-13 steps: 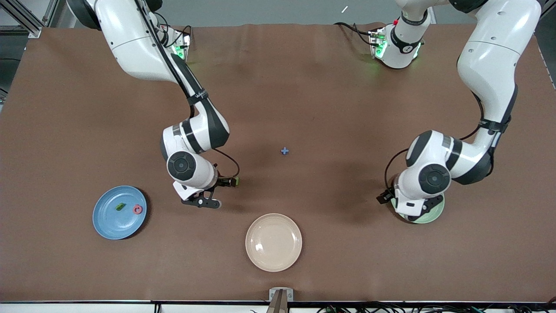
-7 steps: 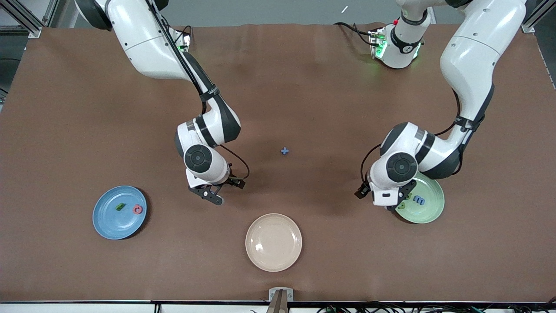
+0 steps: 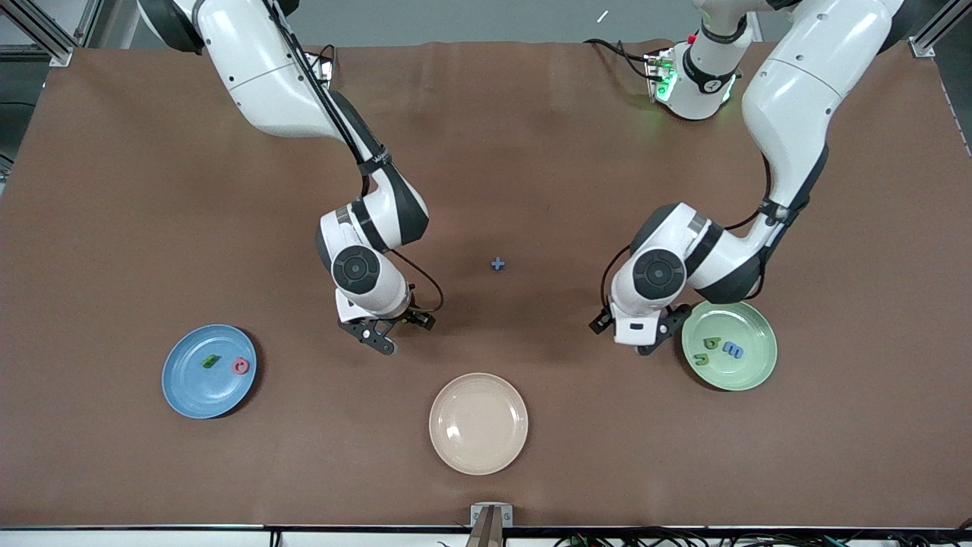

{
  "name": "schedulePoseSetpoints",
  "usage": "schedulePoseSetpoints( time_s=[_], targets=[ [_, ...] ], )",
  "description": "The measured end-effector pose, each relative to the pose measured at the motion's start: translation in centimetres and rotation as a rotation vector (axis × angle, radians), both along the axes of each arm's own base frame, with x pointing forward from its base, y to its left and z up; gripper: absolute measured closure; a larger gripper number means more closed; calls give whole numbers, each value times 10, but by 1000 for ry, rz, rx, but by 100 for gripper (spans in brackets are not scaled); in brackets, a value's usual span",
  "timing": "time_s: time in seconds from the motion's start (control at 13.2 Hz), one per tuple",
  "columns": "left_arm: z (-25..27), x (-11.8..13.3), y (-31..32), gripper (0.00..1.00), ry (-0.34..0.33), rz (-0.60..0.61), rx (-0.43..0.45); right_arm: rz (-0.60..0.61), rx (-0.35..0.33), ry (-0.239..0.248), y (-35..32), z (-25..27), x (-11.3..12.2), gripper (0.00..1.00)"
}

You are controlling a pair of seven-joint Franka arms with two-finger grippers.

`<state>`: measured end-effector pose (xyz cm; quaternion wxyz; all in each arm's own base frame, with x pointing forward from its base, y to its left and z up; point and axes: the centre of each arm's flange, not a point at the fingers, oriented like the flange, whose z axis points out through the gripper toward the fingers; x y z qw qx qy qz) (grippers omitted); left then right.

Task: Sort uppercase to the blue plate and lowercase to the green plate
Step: 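Grasp the green N with the right gripper while the left gripper reaches the x, then place the N on the blue plate while the left gripper grasps the x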

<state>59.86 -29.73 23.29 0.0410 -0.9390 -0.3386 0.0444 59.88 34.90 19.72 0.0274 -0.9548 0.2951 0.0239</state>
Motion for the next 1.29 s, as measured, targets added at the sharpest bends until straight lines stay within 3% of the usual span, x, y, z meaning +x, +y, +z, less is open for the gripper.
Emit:
schedulePoseSetpoints(
  time_s=[0.15, 0.3, 0.61, 0.98, 1.06, 1.21, 1.29],
  targets=[
    [0, -7, -19, 4, -22, -30, -18, -35, 9, -28, 11, -16, -15, 15],
    [-5, -9, -23, 4, -30, -47, -16, -41, 5, -26, 17, -22, -23, 15],
    [-11, -14, -31, 3, -29, -65, -19, -14, -20, 1, 9, -25, -22, 15],
    [-9, -21, -51, 3, -49, -94, -38, 8, -33, -3, -8, -24, -12, 18],
    [-9, -21, -51, 3, -53, -93, -42, 13, -39, -8, -10, -23, -11, 19],
    [-11, -21, -51, 3, -51, -92, -45, 20, -43, -16, -11, -20, -9, 36],
    [-13, -21, -51, 3, -49, -92, -45, 24, -45, -18, -11, -20, -9, 37]
  ],
)
